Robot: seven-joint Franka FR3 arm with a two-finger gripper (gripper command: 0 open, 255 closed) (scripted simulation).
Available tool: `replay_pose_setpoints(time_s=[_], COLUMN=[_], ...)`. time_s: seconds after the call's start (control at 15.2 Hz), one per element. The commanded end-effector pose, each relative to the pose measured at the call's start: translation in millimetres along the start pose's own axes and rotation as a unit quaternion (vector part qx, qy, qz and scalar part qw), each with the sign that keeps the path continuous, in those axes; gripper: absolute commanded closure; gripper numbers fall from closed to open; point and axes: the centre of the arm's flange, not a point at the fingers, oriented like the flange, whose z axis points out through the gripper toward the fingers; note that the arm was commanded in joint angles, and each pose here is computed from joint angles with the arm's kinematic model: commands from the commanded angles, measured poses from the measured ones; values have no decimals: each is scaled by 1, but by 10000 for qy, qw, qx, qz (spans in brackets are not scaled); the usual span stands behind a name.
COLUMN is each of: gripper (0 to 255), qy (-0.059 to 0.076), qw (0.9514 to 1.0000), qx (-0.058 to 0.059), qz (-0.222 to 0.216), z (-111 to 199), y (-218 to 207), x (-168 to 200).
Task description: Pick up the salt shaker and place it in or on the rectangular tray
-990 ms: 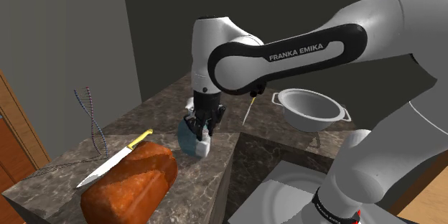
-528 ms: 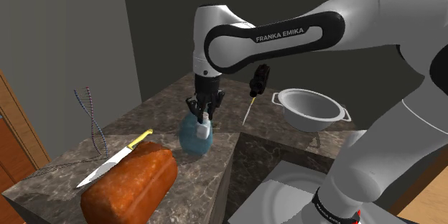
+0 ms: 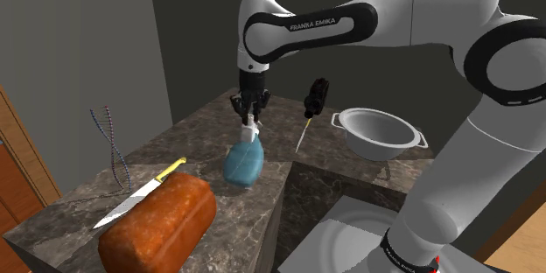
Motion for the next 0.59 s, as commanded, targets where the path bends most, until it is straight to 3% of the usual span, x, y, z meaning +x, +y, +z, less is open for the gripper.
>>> replay_pose_setpoints(time_s=[0.0, 0.26, 0.53], gripper=[255, 255, 255], qy=[-1, -1, -1], qw=[10000, 10000, 10000], qx=[-3, -3, -3], qz=[-2, -2, -2], z=[-2, -12, 9], y=[18, 52, 53], x=[21, 68, 68])
